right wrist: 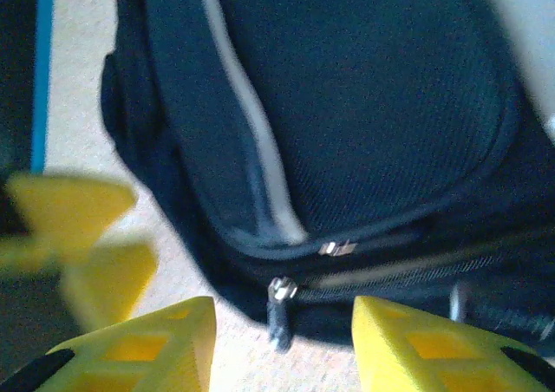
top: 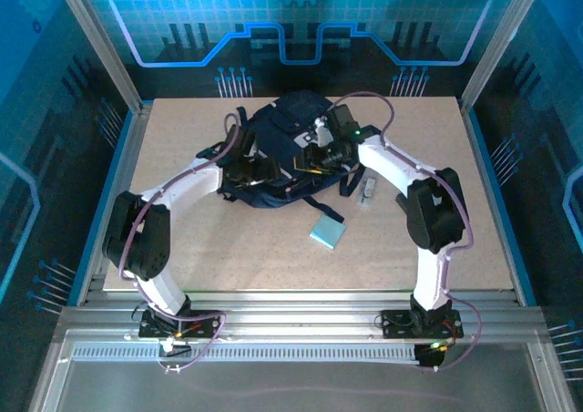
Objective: Pack the student bag
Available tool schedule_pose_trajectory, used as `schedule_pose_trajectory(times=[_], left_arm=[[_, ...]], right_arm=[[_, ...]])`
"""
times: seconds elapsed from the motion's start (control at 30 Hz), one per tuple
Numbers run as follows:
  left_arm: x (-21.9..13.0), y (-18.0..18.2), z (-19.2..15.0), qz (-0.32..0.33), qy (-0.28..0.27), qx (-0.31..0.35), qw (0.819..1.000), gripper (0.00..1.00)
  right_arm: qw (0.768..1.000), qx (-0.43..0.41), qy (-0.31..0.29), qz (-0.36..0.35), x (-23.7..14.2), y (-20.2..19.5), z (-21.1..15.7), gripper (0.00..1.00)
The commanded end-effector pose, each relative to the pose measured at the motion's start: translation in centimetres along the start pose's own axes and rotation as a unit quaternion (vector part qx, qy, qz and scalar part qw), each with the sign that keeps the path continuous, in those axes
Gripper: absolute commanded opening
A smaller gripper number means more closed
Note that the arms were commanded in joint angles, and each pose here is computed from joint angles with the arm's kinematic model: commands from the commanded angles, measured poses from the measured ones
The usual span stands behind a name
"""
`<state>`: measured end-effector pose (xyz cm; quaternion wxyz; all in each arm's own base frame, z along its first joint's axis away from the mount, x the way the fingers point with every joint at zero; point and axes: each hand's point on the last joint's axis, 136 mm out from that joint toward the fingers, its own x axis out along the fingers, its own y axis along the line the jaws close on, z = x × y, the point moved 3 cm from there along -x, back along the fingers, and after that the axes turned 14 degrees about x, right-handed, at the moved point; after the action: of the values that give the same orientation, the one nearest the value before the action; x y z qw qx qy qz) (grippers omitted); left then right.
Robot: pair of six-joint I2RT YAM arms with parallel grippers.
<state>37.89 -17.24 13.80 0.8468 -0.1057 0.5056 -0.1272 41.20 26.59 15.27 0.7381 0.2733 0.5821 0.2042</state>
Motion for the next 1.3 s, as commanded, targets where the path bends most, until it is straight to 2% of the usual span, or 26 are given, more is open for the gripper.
schedule_pose_trajectory(times=[0.0, 0.17, 0.27, 0.37, 0.43, 0.63, 0.8, 1.07, 1.27], left_arm=[[-0.1, -2.4, -3.6, -0.005, 0.056, 0.008, 0.998, 0.8], [1.3, -4.0, -6.3, 0.026, 0.087, 0.022, 0.996, 0.78], [2.6, -4.5, -6.7, 0.054, 0.099, 0.039, 0.993, 0.77], [3.5, -4.6, -5.9, 0.085, 0.095, 0.055, 0.99, 0.74], [4.0, -4.9, -5.0, 0.091, 0.088, 0.058, 0.99, 0.69], [3.7, -6.9, -2.9, 0.062, 0.069, 0.053, 0.994, 0.56], [2.7, -7.6, -1.8, 0.053, 0.049, 0.054, 0.996, 0.55], [3.9, -8.1, -1.6, 0.051, 0.05, 0.052, 0.996, 0.53], [6.4, -6.2, -2.8, 0.099, 0.077, 0.057, 0.991, 0.53]], right_arm=[[0.997, -0.018, -0.023, -0.066, 2.1, -1.8, 1.7, 0.46], [0.991, -0.031, -0.057, -0.118, 3.7, -3.3, 4.2, 0.48], [0.991, -0.033, -0.056, -0.118, 4.7, -3.5, 4.7, 0.49], [0.991, -0.025, -0.047, -0.122, 5.6, -4.1, 4.7, 0.49], [0.992, -0.02, -0.044, -0.119, 6.0, -4.4, 4.4, 0.49], [0.993, 0.002, -0.033, -0.11, 6.7, -5.5, 3.7, 0.48], [0.995, 0.013, -0.027, -0.098, 6.8, -5.8, 3.6, 0.47], [0.995, 0.018, -0.021, -0.093, 7.1, -5.8, 3.4, 0.46], [0.996, 0.02, -0.021, -0.086, 7.1, -5.6, 3.4, 0.46]])
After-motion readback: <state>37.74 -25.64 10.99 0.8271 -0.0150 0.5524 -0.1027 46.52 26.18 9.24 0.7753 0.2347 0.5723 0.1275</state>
